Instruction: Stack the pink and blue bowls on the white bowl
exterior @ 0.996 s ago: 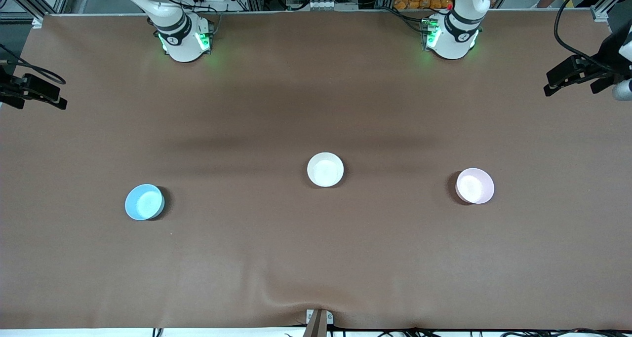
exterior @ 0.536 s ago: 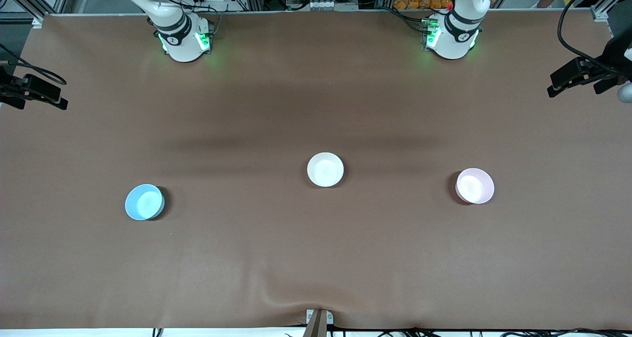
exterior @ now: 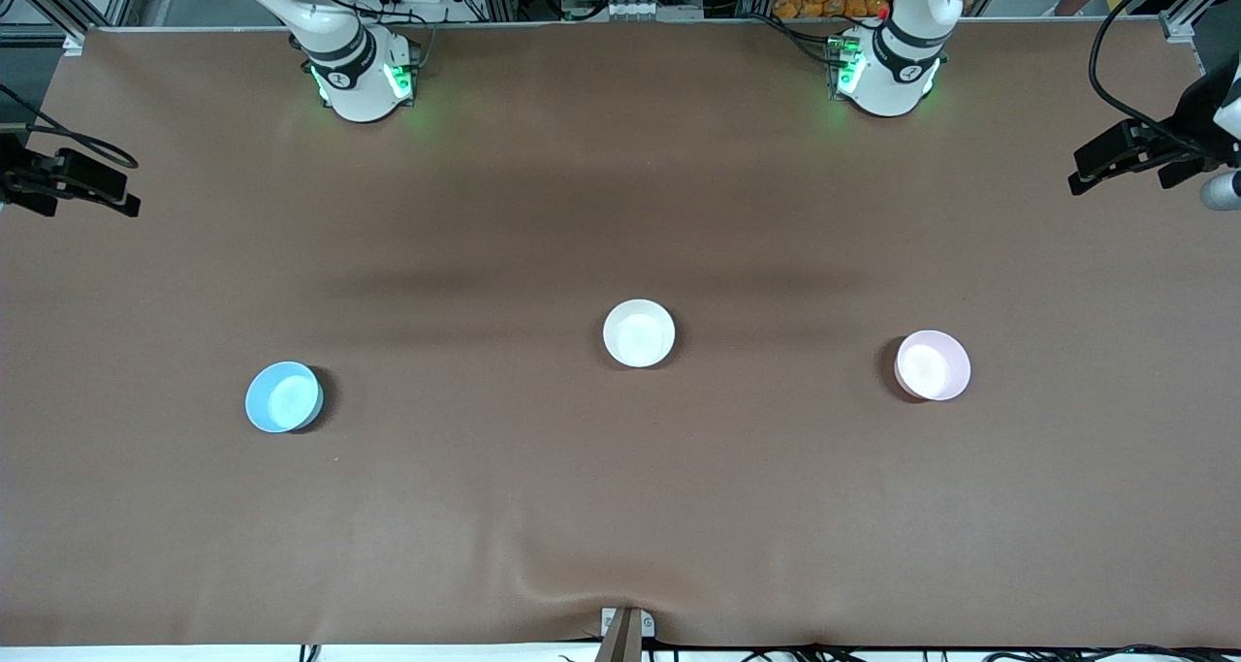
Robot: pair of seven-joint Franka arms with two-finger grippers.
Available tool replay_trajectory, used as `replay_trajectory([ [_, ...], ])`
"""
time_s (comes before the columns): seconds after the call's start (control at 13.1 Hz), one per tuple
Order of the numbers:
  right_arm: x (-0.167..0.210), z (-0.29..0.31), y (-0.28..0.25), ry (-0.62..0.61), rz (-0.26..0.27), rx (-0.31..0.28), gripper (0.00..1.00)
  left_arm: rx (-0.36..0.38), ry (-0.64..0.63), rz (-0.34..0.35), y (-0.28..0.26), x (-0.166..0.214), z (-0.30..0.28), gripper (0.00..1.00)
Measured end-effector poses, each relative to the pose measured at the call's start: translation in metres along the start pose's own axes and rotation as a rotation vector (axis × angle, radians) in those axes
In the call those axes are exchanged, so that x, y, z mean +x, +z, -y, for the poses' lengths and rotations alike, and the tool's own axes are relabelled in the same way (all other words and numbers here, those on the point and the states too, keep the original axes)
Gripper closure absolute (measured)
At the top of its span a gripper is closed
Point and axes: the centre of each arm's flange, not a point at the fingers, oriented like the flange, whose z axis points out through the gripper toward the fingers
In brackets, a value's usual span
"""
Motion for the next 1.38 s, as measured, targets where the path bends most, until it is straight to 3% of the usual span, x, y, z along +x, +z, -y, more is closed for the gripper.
replay_trajectory([
  [0.77,0.0,0.001,0.002,-0.001,0.005,0.0,0.0,0.004,0.0,0.035,0.024,0.004,-0.001,0.0],
  [1.38,0.001,-0.001,0.005,0.001,0.01,0.0,0.0,0.004,-0.001,0.031,0.083,0.019,-0.002,0.0],
])
